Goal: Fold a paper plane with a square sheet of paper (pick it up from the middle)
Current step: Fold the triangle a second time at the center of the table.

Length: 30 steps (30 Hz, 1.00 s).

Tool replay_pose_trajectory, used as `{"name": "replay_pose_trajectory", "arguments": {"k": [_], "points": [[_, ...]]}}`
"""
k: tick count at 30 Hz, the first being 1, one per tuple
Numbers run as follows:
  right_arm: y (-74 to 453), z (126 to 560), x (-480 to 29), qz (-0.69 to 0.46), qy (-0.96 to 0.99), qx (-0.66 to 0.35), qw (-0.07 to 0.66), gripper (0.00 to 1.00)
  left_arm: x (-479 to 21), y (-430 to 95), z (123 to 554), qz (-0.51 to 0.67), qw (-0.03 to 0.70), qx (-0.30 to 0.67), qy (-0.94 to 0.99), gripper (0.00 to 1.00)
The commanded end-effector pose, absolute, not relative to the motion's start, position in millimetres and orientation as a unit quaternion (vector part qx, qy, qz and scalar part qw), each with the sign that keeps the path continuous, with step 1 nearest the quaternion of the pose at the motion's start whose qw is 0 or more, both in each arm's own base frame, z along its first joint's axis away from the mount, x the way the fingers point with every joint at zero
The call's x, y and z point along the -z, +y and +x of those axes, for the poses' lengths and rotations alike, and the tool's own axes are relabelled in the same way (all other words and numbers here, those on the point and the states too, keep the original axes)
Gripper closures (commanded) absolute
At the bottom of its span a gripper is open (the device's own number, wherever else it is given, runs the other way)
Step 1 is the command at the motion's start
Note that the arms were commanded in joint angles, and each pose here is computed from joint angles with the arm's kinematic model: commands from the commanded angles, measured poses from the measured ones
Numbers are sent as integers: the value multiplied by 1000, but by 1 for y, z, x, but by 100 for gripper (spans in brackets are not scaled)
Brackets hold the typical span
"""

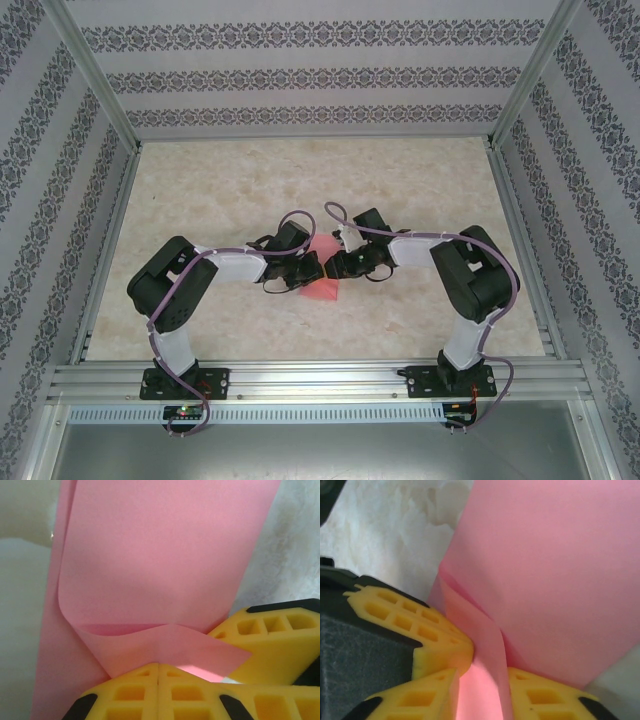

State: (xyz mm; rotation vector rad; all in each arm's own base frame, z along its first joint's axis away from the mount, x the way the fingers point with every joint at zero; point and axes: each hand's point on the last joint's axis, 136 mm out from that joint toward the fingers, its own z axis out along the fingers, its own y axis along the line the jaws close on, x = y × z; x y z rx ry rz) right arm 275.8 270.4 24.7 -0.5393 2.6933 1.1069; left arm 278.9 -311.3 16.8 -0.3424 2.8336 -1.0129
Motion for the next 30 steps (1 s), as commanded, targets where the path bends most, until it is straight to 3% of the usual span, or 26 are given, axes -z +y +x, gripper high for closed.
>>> {"name": "replay_pose_trajectory", "arguments": {"k": [1,6,11,15,30], "points": [[262,290,-53,-165,911,-352,136,65,16,-287,261,-117,31,278,953,96],[243,286,-77,-111,919,-339,170,60,9,-289,264,-110,40,282,952,95],[271,253,-87,-105,899,-404,133,82,5,-289,266,-108,45,283,952,95],[276,242,-73,-76,904,-409,103,92,2,-290,267,-106,47,286,951,95],[292,237,-31,-19,899,-436,25,93,-1,-292,267,-100,48,290,950,95]]}}
